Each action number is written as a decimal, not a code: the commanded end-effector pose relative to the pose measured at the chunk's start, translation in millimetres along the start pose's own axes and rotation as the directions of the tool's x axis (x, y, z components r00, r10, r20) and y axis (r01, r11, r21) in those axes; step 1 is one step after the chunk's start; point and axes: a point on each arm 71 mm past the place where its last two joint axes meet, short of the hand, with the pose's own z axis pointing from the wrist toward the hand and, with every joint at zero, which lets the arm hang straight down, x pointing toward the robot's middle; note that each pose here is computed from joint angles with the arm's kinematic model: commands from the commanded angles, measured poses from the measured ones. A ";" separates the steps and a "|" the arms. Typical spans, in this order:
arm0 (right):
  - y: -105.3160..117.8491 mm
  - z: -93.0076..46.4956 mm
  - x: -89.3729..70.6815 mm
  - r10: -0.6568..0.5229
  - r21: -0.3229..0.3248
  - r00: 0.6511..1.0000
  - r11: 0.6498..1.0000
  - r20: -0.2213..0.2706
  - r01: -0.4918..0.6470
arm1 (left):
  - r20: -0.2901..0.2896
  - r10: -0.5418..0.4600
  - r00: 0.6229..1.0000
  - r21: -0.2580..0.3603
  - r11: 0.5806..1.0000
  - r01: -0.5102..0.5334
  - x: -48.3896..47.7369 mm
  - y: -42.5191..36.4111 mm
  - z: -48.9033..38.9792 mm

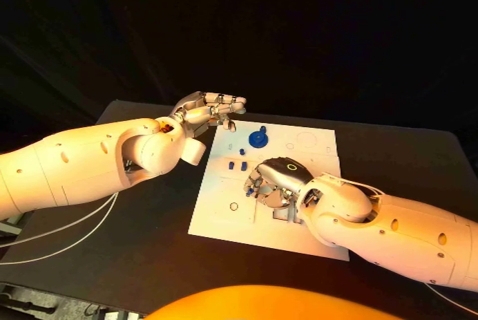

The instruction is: Assemble the parts on the task board

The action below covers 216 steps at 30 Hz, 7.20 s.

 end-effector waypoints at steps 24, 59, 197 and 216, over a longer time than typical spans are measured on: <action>-6.8 6.5 7.8 -0.033 0.028 0.997 0.999 -0.068 0.035 | -0.033 -0.012 0.999 -0.001 1.000 0.012 5.1 -0.1 0.9; -8.4 2.2 5.0 -0.015 0.036 0.999 0.999 -0.044 0.017 | -0.037 -0.012 0.999 -0.016 1.000 0.011 4.6 0.6 0.3; 27.8 -1.7 16.3 0.094 -0.044 0.995 0.995 -0.023 -0.095 | -0.048 -0.013 0.999 -0.028 1.000 0.012 6.4 4.0 6.4; 26.8 4.3 22.7 0.042 -0.022 0.997 0.999 -0.068 -0.044 | -0.050 -0.014 0.999 -0.031 0.999 0.012 6.6 4.0 6.0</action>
